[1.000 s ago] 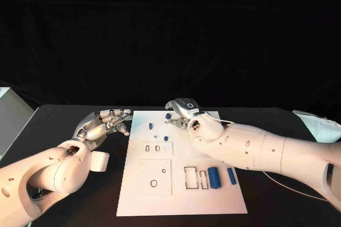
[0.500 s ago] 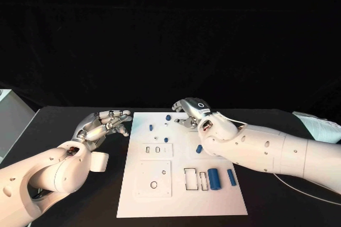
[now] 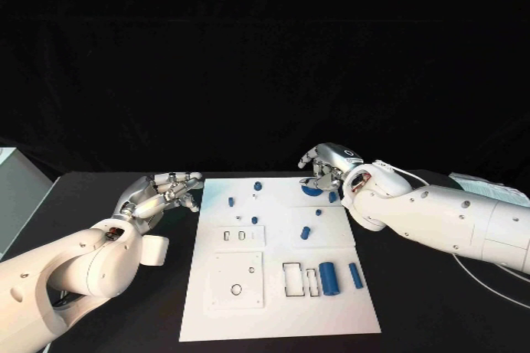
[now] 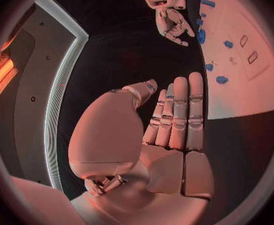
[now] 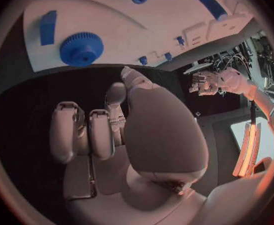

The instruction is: Assemble the parts on the task board

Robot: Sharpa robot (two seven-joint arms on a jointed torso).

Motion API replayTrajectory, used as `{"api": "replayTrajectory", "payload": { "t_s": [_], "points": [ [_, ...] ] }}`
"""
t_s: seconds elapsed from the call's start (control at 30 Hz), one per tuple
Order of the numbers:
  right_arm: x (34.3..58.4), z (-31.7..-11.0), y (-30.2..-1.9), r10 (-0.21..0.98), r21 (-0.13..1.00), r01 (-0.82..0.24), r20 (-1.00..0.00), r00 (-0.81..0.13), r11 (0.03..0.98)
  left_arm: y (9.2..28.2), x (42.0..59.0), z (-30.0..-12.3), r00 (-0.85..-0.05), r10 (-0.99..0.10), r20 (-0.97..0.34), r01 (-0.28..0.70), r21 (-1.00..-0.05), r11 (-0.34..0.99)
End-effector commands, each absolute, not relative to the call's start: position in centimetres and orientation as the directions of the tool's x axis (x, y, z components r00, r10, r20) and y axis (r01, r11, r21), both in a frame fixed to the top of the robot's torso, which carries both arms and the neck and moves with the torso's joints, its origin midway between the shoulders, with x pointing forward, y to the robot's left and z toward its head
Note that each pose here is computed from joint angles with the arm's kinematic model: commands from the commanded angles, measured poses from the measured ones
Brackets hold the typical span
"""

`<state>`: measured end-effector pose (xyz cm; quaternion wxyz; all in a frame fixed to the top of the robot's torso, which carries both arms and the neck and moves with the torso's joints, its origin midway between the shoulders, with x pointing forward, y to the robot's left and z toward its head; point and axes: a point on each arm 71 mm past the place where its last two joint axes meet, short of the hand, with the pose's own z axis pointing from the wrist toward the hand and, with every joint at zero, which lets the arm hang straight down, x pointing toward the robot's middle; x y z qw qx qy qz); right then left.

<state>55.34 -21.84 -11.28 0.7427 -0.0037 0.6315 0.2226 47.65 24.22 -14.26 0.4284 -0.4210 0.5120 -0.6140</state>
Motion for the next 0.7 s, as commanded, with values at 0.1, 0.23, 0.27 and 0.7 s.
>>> {"api": "replayTrajectory", "payload": {
  "t_s": [0.1, 0.23, 0.27, 0.7],
  "points": [
    [56.1, -12.5, -23.2, 0.308, 0.318, -0.242, -0.948, -0.08, 0.916, 23.9, 47.6, -14.3, -0.305, -0.949, 0.079, 0.1, -0.988, -0.115],
    [56.6, -12.8, -23.8, 0.289, 0.305, -0.194, -0.951, -0.106, 0.932, 23.9, 47.5, -14.4, -0.306, -0.949, 0.077, 0.1, -0.989, -0.112],
    [56.7, -12.8, -23.9, 0.285, 0.301, -0.182, -0.953, -0.106, 0.936, 23.9, 47.5, -14.4, -0.306, -0.949, 0.077, 0.099, -0.989, -0.112],
    [57.2, -12.9, -24.5, 0.247, 0.257, -0.128, -0.965, -0.089, 0.958, 23.9, 47.5, -14.5, -0.309, -0.948, 0.075, 0.098, -0.989, -0.11]
  ]
}}
